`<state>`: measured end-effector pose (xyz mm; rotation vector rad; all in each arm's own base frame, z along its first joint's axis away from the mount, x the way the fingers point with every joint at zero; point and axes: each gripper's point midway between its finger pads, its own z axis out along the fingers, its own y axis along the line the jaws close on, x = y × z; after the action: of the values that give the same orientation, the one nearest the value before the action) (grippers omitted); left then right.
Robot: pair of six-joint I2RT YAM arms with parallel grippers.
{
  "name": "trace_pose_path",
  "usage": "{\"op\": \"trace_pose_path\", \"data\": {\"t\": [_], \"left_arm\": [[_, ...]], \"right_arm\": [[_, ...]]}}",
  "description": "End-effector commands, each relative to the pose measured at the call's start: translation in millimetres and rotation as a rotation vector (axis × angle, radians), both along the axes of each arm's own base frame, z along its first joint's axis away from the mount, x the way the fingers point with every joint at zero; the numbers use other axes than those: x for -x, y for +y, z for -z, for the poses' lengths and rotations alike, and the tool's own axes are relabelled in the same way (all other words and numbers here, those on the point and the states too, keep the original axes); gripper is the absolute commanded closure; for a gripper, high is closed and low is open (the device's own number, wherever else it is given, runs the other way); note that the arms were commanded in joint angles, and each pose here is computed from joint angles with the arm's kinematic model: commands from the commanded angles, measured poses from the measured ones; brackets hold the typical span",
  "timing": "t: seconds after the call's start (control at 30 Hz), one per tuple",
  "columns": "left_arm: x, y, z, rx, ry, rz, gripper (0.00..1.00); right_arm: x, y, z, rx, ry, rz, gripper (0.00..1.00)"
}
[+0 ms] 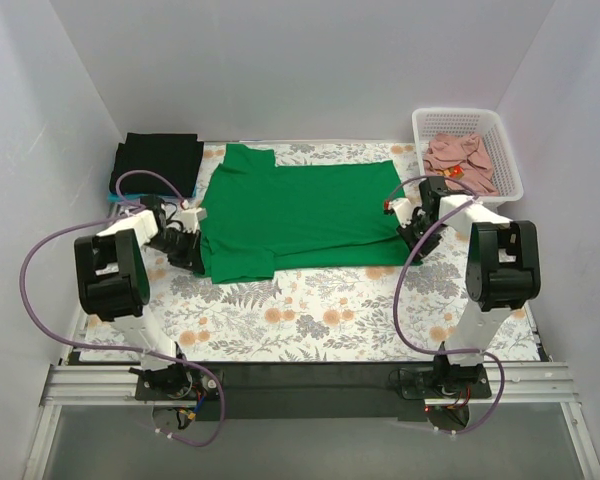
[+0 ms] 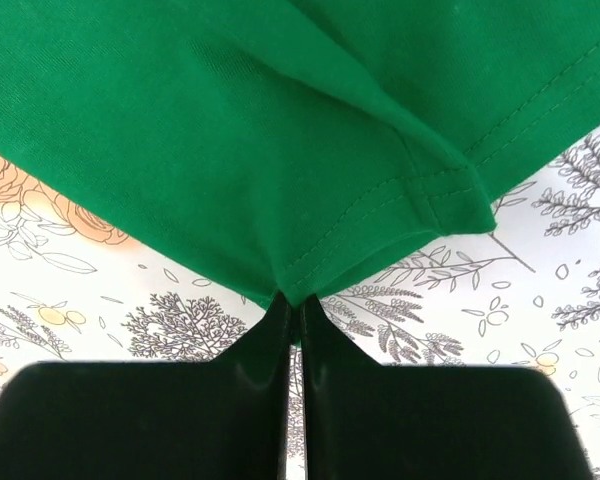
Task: Fold and stack the t-shirts
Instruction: Fold the tshirt
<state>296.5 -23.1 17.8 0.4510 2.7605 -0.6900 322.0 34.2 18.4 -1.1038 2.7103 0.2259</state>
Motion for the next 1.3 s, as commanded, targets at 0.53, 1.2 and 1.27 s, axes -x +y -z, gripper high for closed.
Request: {"op": "trace_pose_path", "data": {"t": [0.53, 1.2, 1.27], "left_arm": [[62.8, -10.4, -79.3, -0.017, -0.137, 0.087, 0.52], [107.7, -52.1, -26.9, -0.088, -0.308, 0.474, 0.55], [111.5, -53.4, -18.9, -0.080, -0.322, 0.480, 0.54]], "right_arm": [[65.7, -21.9, -42.6, 0.067, 0.014, -0.080, 0.35], [118.0, 265.1, -66.3, -0.467, 0.132, -0.221, 0.46], [116.9, 285.4, -66.0, -0.505, 0.083, -0.228, 0.46]]}}
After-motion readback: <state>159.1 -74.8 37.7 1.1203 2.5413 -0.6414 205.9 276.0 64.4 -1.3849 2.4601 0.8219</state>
